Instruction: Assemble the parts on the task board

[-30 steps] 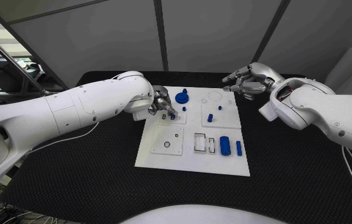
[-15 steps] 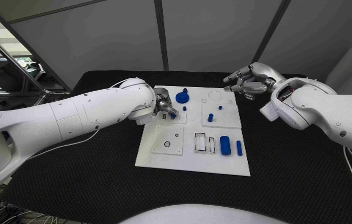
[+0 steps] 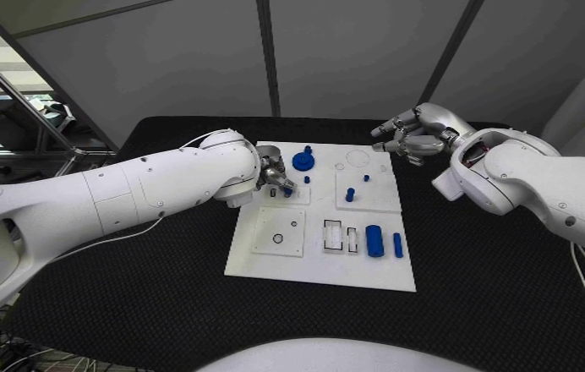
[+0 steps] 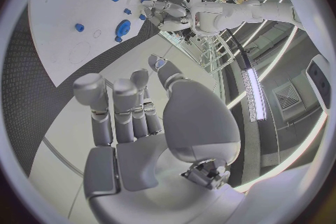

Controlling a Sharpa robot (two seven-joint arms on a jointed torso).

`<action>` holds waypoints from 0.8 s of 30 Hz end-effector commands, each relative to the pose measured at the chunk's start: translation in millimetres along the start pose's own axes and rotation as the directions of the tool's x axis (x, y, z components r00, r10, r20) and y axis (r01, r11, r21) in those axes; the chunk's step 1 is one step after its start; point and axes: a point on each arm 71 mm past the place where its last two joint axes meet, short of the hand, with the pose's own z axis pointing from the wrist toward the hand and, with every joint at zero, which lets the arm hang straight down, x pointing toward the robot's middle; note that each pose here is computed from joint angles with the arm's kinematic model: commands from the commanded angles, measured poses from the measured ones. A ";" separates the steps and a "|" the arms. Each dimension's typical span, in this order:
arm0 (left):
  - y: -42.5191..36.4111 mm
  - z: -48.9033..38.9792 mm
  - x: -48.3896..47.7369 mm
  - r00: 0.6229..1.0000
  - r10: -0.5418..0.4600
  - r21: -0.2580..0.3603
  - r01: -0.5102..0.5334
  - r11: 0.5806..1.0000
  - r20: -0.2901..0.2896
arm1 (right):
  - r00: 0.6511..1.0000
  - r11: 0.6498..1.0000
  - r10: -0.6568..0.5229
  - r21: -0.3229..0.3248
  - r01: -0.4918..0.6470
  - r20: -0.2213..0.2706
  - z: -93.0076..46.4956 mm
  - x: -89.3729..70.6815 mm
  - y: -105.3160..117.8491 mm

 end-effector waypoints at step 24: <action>6.8 -0.5 5.9 0.997 0.064 -0.029 -0.065 0.997 -0.040 | 1.000 1.000 -0.006 -0.008 0.006 -0.005 1.2 -0.1 1.4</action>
